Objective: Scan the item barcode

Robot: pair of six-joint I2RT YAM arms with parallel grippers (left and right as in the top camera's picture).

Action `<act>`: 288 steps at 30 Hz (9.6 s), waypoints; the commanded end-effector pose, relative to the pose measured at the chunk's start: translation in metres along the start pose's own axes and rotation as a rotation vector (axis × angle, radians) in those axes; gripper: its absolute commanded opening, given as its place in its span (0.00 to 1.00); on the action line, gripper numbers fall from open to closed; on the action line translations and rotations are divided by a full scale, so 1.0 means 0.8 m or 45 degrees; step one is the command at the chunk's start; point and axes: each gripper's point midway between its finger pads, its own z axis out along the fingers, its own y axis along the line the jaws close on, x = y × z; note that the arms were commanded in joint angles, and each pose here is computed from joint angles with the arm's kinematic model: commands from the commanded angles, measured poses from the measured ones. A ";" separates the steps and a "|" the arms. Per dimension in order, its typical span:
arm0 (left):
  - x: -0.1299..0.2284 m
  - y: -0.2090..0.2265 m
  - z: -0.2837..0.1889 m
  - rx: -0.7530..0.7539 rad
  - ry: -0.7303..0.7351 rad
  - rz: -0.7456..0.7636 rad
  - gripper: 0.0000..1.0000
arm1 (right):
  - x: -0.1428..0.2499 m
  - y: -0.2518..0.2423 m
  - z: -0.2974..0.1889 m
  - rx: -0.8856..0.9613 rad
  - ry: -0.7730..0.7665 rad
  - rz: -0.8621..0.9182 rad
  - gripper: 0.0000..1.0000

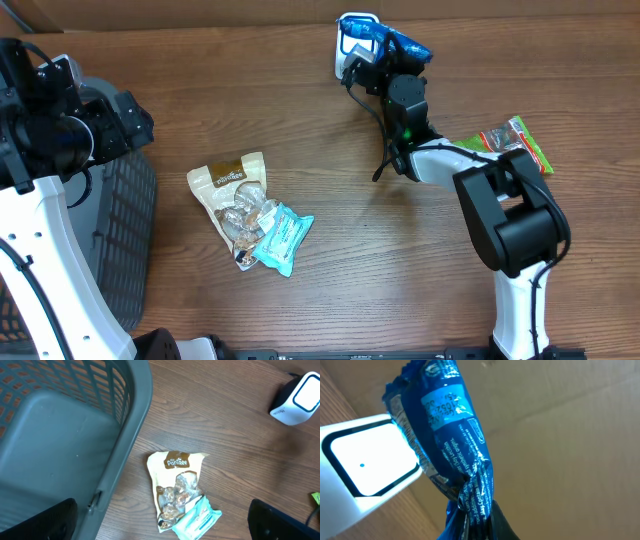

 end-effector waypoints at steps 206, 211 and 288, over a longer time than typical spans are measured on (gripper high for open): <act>-0.004 -0.003 -0.011 0.015 -0.040 -0.018 1.00 | -0.090 0.252 -0.345 -1.010 1.626 1.503 0.52; -0.004 -0.003 -0.011 0.015 -0.040 -0.018 1.00 | -0.073 0.207 -0.312 -1.148 1.513 1.369 0.48; -0.004 -0.003 -0.011 0.015 -0.040 -0.017 1.00 | -0.089 0.230 -0.375 -1.488 0.919 0.236 0.62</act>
